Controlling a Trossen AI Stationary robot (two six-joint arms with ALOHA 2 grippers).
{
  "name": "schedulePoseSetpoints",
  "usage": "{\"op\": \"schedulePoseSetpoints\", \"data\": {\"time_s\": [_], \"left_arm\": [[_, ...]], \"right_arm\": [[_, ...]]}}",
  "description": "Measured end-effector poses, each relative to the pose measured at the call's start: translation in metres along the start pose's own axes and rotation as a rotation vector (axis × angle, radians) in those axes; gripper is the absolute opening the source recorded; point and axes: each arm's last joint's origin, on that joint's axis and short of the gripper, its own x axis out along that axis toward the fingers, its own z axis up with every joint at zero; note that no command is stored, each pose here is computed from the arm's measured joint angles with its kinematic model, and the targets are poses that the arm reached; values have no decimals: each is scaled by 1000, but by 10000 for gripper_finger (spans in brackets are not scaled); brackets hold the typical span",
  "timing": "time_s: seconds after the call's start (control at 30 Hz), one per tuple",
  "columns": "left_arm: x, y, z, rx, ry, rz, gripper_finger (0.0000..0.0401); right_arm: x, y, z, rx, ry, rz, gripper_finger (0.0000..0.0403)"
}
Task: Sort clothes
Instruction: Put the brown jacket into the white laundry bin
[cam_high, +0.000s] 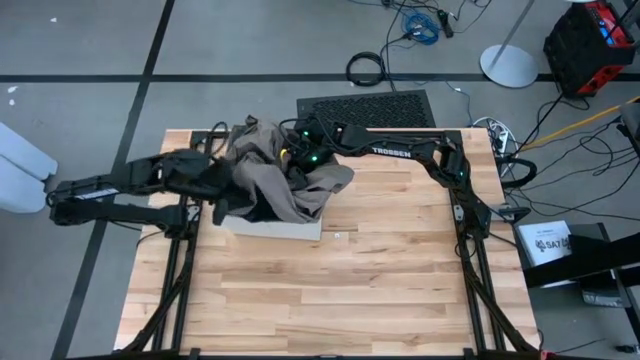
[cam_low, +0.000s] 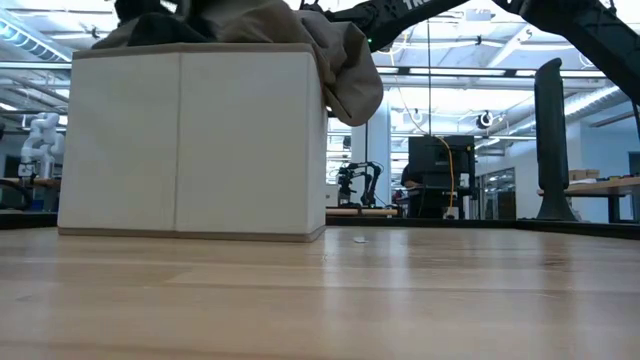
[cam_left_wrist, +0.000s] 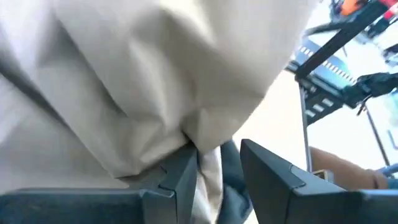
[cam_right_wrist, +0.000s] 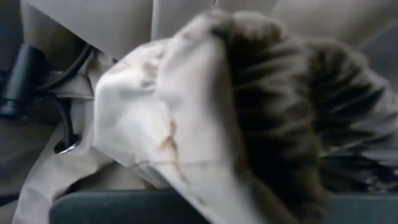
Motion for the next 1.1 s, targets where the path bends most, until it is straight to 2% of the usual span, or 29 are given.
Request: {"op": "schedulePoseSetpoints", "data": {"time_s": [0.23,0.5,0.73,0.83,0.9,1.07,1.1], "left_arm": [[-24,-10,11,19,-91,-29,132],[-49,-12,11,39,-206,3,132],[-69,-8,9,64,-355,190,132],[-73,-8,8,55,-386,222,132],[-77,-10,7,68,-391,156,132],[-78,-22,1,137,-262,-290,132],[-74,-23,-2,137,-228,-342,132]], "right_arm": [[0,0,0,-3,0,0,10],[0,0,0,-7,3,11,10],[0,0,0,-2,5,18,10],[0,1,0,-1,5,19,10],[0,1,0,-1,5,19,10],[-4,1,2,-17,0,18,10],[-5,1,2,-23,-3,18,10]]}}
